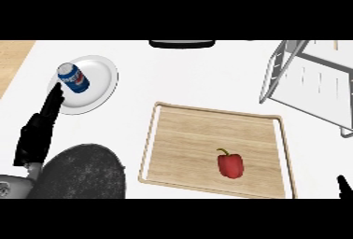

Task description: Pick the bell pepper from the tray and place it in the tiered basket

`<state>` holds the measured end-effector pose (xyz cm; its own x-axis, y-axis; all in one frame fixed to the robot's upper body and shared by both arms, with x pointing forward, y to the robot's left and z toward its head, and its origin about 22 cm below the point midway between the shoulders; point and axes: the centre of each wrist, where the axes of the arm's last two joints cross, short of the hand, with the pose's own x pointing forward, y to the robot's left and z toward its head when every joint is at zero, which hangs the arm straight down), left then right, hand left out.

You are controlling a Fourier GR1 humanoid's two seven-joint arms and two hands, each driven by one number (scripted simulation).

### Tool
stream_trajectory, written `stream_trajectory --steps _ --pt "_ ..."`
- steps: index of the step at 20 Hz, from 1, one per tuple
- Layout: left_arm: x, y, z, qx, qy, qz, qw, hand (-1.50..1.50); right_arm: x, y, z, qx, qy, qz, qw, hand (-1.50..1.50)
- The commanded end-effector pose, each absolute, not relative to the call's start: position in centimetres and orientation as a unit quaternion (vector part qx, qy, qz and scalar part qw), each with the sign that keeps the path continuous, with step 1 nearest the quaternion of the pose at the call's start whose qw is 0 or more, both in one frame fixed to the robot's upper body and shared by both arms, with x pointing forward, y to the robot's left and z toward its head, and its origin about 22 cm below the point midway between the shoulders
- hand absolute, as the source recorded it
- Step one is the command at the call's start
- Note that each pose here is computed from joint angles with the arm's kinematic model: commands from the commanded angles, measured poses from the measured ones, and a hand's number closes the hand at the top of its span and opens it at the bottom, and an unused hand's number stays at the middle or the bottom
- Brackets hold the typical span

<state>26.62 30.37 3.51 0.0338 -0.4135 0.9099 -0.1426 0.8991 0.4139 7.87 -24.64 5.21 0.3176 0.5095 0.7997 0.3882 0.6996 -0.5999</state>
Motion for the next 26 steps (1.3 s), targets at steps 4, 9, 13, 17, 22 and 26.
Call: stream_trajectory --steps 4,9,13,17,22,26 --pt "27.8 28.9 4.1 0.193 -0.692 -0.116 0.686 0.00 7.2 -23.3 11.3 -0.413 -0.501 0.114 0.752 -1.50" --pt "28.0 28.9 4.3 0.186 -0.696 -0.119 0.683 0.00 10.6 -21.5 12.3 -0.419 -0.445 0.089 0.787 -1.50" --pt "27.5 29.4 3.6 0.183 -0.693 -0.115 0.688 0.00 12.8 -20.2 13.8 -0.401 -0.409 0.099 0.814 -1.50" --pt "28.1 28.8 3.8 0.188 -0.691 -0.109 0.690 0.00 14.9 -17.1 12.1 -0.403 -0.377 0.131 0.824 -1.50" --pt "27.9 28.5 3.0 0.196 -0.694 -0.109 0.684 0.00 17.4 -16.6 10.7 -0.405 -0.344 0.150 0.833 -1.50" --pt "27.9 29.3 3.9 0.192 -0.692 -0.103 0.688 0.00 17.9 -13.4 10.9 -0.407 -0.349 0.158 0.829 -1.50"
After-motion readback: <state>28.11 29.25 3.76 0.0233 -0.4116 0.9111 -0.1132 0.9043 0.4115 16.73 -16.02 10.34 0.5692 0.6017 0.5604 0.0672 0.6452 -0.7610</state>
